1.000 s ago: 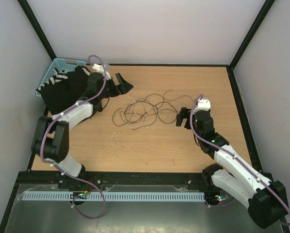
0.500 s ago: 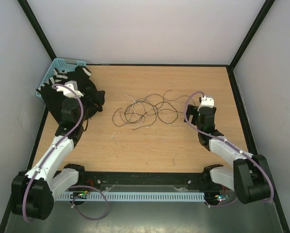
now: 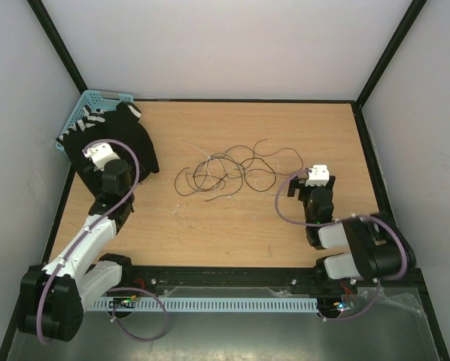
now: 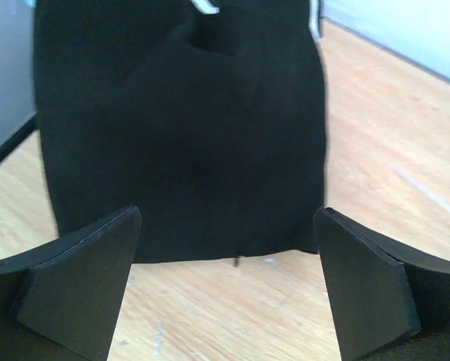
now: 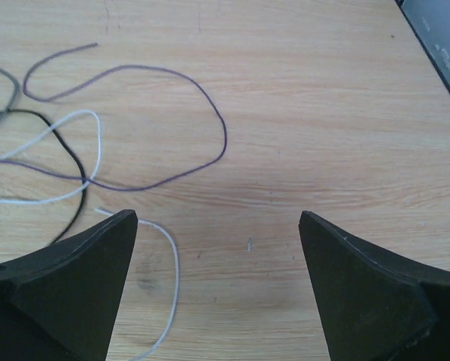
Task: Zip-tie the wires
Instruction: Reset both arms
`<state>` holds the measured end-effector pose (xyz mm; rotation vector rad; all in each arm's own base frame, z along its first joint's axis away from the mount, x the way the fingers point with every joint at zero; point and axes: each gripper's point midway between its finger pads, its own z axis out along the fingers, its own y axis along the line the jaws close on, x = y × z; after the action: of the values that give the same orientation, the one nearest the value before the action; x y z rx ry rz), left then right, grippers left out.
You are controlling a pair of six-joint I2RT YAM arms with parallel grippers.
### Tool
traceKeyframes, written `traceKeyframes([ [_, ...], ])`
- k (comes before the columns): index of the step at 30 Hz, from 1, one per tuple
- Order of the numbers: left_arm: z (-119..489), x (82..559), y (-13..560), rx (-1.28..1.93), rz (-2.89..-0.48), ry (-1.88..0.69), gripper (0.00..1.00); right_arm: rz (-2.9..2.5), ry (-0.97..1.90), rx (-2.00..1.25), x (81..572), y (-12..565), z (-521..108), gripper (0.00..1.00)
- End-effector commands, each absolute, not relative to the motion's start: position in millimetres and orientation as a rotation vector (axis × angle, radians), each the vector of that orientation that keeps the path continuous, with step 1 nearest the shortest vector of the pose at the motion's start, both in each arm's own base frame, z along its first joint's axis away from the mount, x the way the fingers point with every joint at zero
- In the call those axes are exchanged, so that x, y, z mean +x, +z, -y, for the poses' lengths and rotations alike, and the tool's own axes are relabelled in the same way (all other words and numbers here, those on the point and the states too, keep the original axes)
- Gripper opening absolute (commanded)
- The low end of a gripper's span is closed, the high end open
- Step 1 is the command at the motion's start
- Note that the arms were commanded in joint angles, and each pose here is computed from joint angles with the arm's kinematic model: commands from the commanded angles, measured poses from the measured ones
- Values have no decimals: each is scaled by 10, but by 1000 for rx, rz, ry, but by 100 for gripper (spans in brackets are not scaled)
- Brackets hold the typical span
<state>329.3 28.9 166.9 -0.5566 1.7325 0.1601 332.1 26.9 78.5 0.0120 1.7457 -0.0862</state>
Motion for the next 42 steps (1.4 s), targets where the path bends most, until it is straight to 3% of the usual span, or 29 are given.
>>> traceKeyframes([
  [1, -557, 3180, 1539, -559, -1766, 378, 99, -1529, -62, -9, 3373, 1063, -301, 99],
  [13, -457, 3368, 884, -374, -1978, 364, 99, -1648, -106, 27, 3548, 903, -262, 99],
  [25, -84, 3753, 626, 34, -1837, 207, 99, -1663, -110, 27, 3548, 875, -258, 99],
  [30, -226, 3825, 507, -57, -1938, 172, 99, -1668, -117, 36, 3560, 868, -247, 99],
  [42, -223, 3826, 522, -53, -1927, 176, 99, -1671, -118, 38, 3568, 867, -247, 99],
])
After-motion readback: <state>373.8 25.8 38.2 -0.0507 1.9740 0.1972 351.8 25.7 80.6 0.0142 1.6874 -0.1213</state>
